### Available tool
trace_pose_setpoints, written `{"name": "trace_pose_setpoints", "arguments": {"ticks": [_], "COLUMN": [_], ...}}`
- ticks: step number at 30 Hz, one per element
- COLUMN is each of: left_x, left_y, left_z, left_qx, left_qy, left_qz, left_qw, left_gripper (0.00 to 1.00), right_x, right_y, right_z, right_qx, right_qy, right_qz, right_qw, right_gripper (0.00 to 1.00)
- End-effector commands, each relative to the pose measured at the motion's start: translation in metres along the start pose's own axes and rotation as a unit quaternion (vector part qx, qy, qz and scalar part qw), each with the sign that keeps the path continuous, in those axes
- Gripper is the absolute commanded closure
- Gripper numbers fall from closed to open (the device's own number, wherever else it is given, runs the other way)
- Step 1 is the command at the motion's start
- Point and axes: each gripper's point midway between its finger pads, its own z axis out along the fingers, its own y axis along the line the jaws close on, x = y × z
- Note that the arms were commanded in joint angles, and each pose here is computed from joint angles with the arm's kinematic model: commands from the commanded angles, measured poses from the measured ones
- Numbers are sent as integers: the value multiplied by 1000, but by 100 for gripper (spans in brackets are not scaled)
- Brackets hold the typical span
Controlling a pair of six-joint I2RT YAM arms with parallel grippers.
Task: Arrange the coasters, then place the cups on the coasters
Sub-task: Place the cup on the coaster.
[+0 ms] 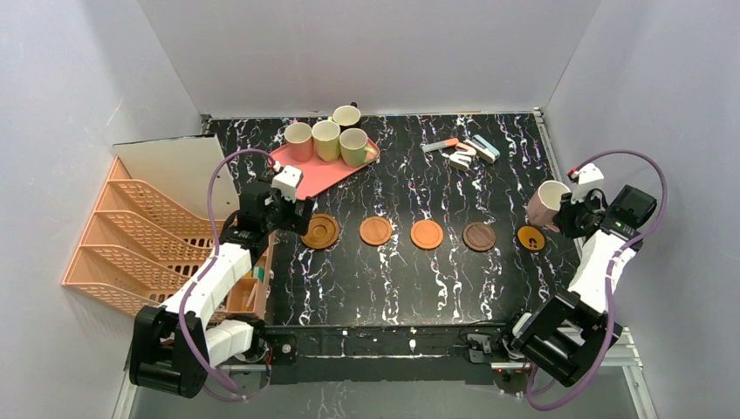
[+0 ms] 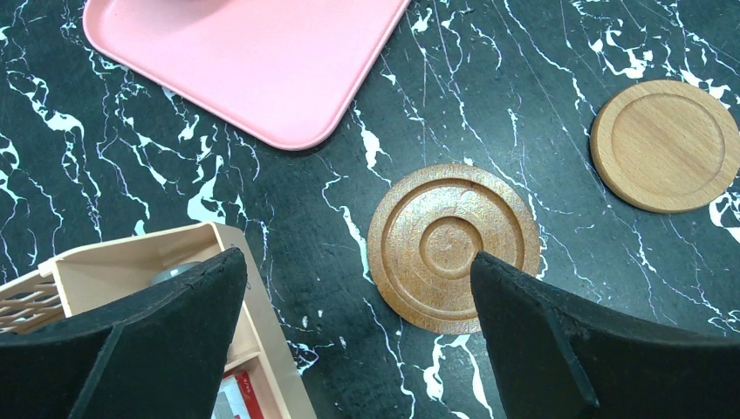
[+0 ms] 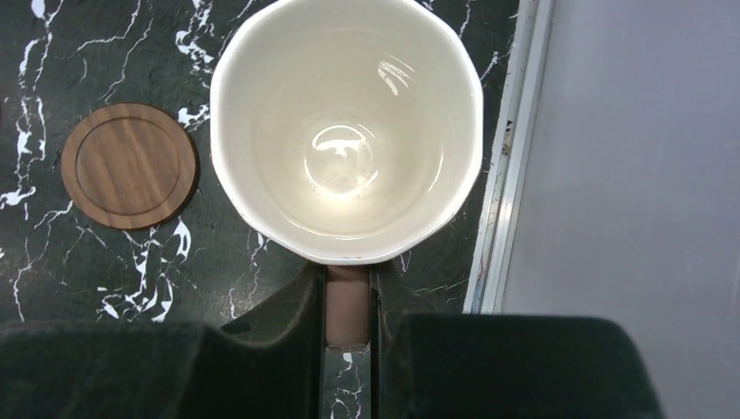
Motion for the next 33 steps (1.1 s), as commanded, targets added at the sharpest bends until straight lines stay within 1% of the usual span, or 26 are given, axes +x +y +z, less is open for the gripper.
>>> {"name": "trace_pose_setpoints", "arguments": {"ticks": [1, 7, 11, 14, 23, 27, 33], "left_x": [-1, -3, -3, -6, -8, -6, 12], "left_y": [1, 1, 1, 1, 0, 8, 21], "left_z": [-2, -2, -4, -6, -7, -7, 3], "left_qx": [-1, 1, 1, 0, 2, -17, -56], "left_qy": [-8, -10, -8, -18, -12, 9, 21], "left_qz": [5, 5, 5, 6, -9, -4, 1], "left_qw": [1000, 1000, 1000, 1000, 1000, 1000, 998], "left_gripper": [2, 2, 2, 2, 2, 2, 2], "right_x": [-31, -24, -18, -17, -23, -19, -17], "right_y": [4, 12, 13, 14, 15, 14, 17], "right_z": [-15, -23, -23, -24, -28, -24, -26], "right_qx": [-13, -18, -20, -28, -33, -36, -38], "right_qy": [-51, -32, -22, -14, -14, -3, 1], "right_qz": [-59, -72, -72, -65, -55, -37, -22], "right_qw": [997, 997, 997, 997, 998, 999, 999], "right_gripper": [99, 99, 99, 99, 99, 99, 99]}}
